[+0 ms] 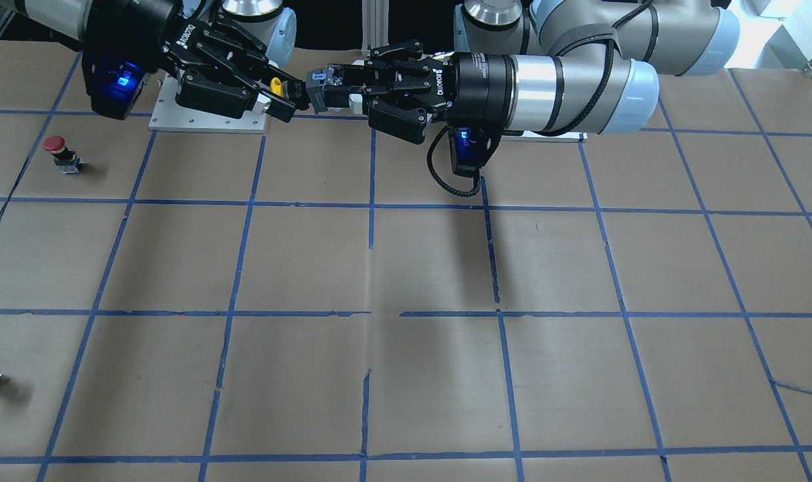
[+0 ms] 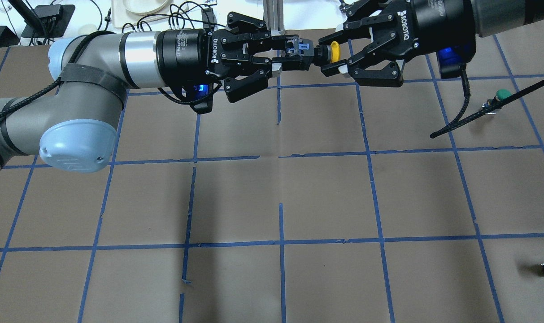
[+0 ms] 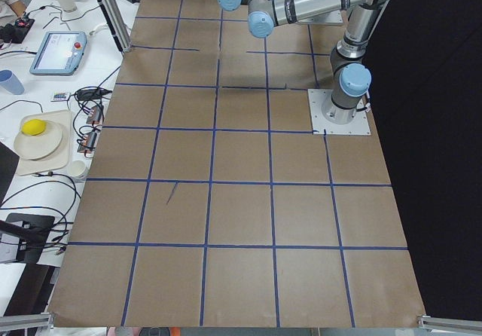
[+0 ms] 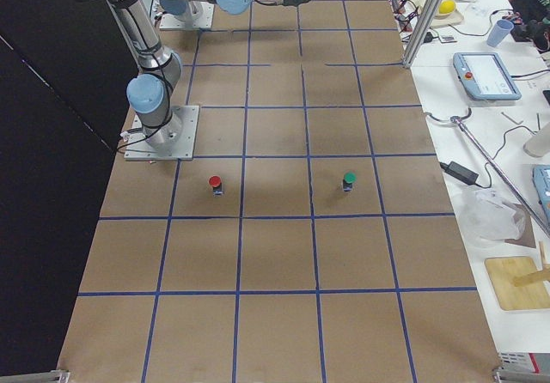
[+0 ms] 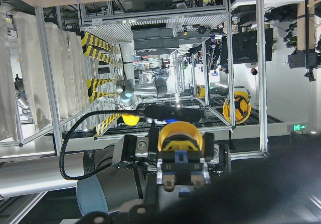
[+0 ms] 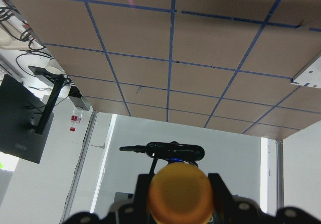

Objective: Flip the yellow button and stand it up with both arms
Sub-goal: 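Close the right gripper on the yellow cap and open the left gripper, then carry the button away with the right gripper while the left gripper withdraws, then lower the button cap-up beside the green button with the right gripper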

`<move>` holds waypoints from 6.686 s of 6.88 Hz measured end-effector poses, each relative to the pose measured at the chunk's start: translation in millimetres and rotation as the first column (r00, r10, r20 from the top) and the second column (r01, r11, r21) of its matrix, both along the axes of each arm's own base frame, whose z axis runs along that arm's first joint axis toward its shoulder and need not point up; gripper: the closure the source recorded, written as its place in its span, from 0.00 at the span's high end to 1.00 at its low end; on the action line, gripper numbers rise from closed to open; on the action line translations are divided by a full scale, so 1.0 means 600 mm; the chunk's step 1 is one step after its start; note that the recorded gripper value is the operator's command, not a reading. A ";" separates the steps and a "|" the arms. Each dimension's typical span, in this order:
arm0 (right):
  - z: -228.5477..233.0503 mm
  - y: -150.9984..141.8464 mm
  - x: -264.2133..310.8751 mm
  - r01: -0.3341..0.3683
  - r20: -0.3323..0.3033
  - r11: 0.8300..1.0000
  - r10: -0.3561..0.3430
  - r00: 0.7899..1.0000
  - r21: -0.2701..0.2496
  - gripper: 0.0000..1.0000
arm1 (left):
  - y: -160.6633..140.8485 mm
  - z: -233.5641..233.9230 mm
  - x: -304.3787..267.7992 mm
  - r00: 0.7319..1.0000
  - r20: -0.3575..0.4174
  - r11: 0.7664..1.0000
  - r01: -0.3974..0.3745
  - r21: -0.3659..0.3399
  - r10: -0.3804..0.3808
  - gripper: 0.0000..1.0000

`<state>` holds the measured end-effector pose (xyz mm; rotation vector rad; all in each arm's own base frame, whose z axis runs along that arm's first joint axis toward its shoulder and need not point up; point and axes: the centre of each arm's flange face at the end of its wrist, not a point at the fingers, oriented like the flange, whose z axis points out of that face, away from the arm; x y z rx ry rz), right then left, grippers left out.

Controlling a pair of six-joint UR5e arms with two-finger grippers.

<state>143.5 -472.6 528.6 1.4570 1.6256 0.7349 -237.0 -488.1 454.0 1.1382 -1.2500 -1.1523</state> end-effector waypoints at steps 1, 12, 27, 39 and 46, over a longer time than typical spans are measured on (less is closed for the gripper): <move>0.000 0.000 -0.001 0.001 0.000 1.000 -0.001 1.000 0.000 0.16 | 0.000 0.003 0.000 1.000 -0.001 1.000 -0.001 -0.016 0.001 0.86; -0.087 -0.009 -0.212 -0.722 -0.739 0.664 0.383 0.554 -0.197 0.02 | -0.064 0.080 0.033 0.797 0.583 0.941 0.056 -0.334 0.159 0.95; -0.315 0.003 -0.540 -0.904 -0.922 0.422 0.372 0.105 0.068 0.02 | 0.048 0.078 0.150 0.110 0.990 0.021 0.993 -0.112 0.092 0.99; -0.405 0.019 -0.570 -0.298 -0.988 0.950 0.122 0.097 0.088 0.03 | 0.053 0.075 0.150 0.108 0.991 0.006 0.994 -0.109 0.073 0.99; -0.479 0.011 -0.512 -0.180 -0.991 0.975 0.133 -0.014 0.134 0.05 | 0.054 0.074 0.150 0.108 0.992 0.006 0.994 -0.108 0.072 0.99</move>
